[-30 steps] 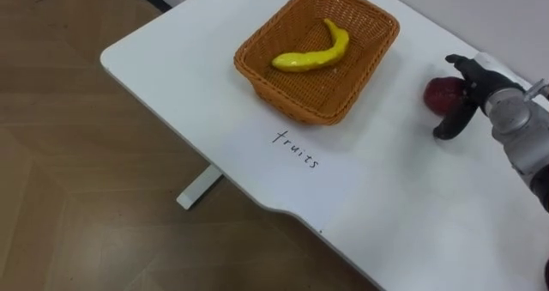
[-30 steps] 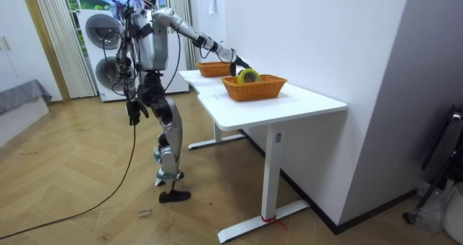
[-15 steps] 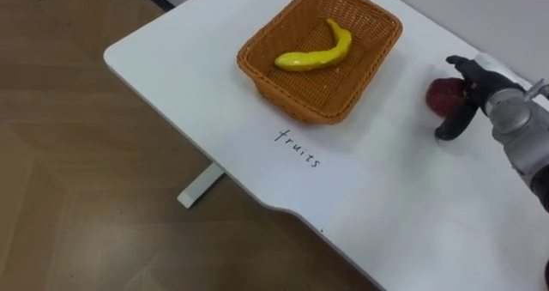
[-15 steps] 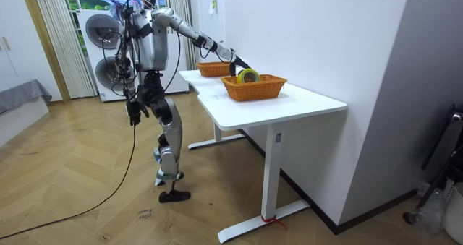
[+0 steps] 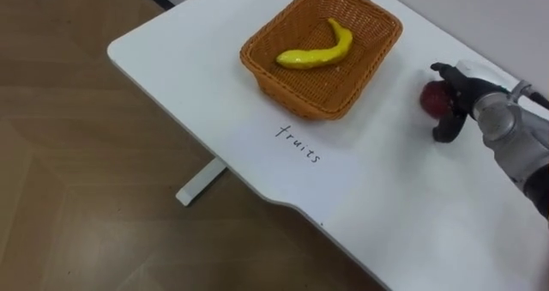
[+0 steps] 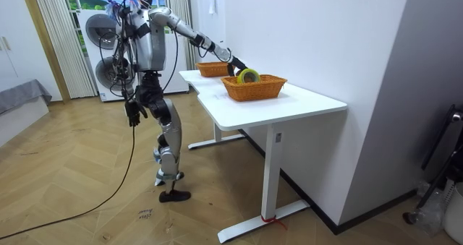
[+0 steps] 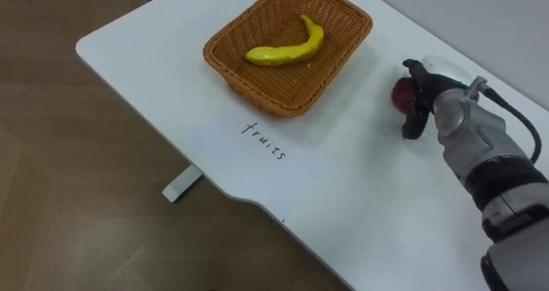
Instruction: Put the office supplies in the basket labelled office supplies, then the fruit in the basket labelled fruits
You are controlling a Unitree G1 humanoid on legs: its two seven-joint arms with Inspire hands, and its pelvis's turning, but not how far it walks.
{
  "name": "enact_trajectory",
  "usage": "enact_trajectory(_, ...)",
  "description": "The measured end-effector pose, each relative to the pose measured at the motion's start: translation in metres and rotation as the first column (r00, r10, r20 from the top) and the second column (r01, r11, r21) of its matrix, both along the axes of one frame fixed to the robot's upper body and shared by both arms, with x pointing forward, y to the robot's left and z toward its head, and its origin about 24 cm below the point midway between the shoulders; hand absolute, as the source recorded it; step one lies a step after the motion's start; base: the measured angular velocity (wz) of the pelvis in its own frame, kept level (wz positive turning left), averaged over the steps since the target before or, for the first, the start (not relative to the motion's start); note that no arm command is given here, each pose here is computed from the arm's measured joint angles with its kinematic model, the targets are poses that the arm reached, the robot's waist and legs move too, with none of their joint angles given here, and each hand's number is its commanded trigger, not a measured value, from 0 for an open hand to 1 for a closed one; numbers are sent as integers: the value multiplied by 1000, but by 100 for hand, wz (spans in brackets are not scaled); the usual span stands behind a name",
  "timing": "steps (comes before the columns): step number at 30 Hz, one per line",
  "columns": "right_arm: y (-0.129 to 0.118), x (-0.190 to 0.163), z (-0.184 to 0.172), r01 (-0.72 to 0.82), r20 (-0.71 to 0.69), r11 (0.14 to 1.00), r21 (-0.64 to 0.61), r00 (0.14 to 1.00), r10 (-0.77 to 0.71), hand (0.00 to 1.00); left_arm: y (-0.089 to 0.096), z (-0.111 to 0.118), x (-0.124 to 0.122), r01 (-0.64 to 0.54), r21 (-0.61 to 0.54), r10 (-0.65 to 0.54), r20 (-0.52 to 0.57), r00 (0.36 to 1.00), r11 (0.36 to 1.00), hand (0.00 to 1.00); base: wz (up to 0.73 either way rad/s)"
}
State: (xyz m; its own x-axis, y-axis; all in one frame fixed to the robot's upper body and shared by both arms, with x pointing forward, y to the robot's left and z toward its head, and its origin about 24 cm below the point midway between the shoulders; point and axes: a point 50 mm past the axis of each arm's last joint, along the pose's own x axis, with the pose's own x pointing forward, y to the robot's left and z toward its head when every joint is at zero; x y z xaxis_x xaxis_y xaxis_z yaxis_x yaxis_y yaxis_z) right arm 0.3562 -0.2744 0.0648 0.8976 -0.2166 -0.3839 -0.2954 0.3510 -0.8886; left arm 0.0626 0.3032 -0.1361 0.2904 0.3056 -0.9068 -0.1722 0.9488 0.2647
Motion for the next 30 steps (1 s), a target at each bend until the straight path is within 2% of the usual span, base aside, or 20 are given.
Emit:
enact_trajectory(7,0,0,0,-13,-4,1000,-24,1000,13,0,0,1,1,5,2,-5,15,1000,1000,0,0)
enact_trajectory(8,0,0,-1,-13,-6,1000,-24,1000,13,5,0,0,1,5,1,-5,13,1000,1000,0,0)
enact_trajectory(9,0,-1,-2,-12,-9,1000,-24,1000,12,55,1,0,-1,4,-2,-4,8,1000,1000,0,0)
enact_trajectory(10,-1,-1,-2,-11,-9,1000,-25,1000,11,95,0,0,-1,4,-4,-4,5,1000,1000,0,0)
enact_trajectory(11,-1,-1,-2,-10,-9,1000,-27,1000,10,100,0,-1,-2,5,-9,-5,4,1000,1000,0,0)
enact_trajectory(30,-6,-2,2,-28,-13,997,-75,1000,27,100,-1,-1,-1,19,-12,-19,8,1000,1000,0,0)
